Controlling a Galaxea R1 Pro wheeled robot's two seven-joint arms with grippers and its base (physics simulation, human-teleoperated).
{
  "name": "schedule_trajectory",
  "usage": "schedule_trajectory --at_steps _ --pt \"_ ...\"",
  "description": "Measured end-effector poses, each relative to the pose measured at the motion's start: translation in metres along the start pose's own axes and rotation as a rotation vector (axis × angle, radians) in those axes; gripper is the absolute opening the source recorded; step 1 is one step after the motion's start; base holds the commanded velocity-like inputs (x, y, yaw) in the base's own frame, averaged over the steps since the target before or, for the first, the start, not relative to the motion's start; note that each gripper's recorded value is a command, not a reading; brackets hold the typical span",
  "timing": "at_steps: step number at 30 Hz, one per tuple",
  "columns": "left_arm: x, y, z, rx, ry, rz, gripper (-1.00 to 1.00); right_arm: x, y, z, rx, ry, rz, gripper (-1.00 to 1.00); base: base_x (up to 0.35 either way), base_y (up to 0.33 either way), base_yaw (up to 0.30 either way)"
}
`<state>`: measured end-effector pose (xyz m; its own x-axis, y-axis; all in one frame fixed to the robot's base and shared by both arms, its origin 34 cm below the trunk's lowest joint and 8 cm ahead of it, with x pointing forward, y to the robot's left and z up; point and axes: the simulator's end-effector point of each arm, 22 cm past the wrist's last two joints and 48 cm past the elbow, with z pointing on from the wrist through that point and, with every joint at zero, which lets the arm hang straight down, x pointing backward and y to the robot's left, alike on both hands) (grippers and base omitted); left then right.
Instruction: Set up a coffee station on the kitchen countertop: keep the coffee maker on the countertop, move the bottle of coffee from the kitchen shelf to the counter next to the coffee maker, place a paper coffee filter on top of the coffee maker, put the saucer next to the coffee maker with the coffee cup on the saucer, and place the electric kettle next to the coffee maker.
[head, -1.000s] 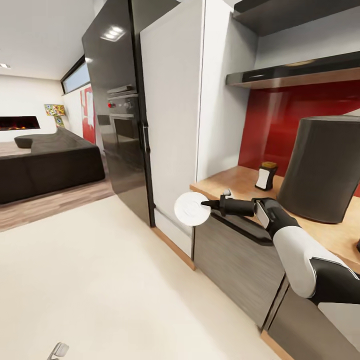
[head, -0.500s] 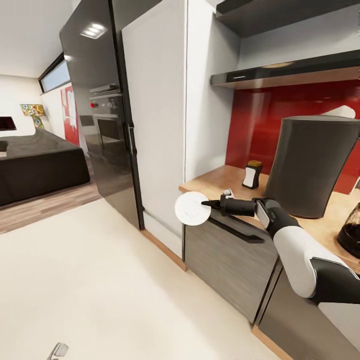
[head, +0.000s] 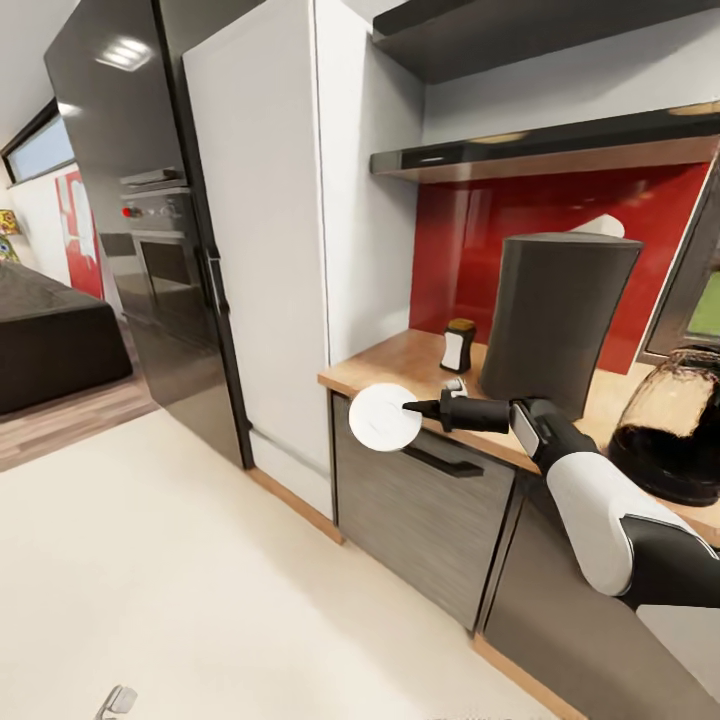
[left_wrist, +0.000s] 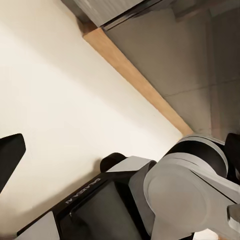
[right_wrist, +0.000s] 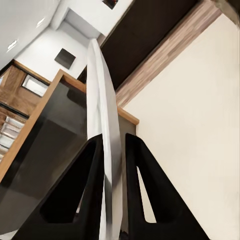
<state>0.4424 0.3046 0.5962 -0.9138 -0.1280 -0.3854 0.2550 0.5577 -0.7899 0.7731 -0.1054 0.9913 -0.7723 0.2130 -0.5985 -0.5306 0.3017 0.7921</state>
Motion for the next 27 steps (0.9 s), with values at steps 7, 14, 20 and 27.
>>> schedule_trajectory --at_steps 7,14,20,27 --pt "-0.0004 -0.0005 -0.0004 0.000 -0.001 0.002 1.00 -0.0002 0.0013 -0.0003 0.000 0.000 -0.002 -1.00 0.118 0.113 -0.110" --pt "-0.0005 -0.0007 -0.0004 0.001 -0.001 0.002 1.00 -0.0008 0.0011 -0.0012 0.000 -0.002 -0.002 -1.00 0.227 0.230 -0.023" --pt "-0.0007 -0.0006 -0.0003 0.000 -0.002 0.002 1.00 -0.0012 0.0009 -0.0020 0.001 -0.003 -0.002 -1.00 0.106 0.108 -0.194" --pt "-0.0016 -0.0012 -0.0005 0.001 -0.003 0.005 1.00 -0.0011 0.0021 -0.0024 0.001 -0.003 -0.001 -1.00 0.005 0.005 -0.270"
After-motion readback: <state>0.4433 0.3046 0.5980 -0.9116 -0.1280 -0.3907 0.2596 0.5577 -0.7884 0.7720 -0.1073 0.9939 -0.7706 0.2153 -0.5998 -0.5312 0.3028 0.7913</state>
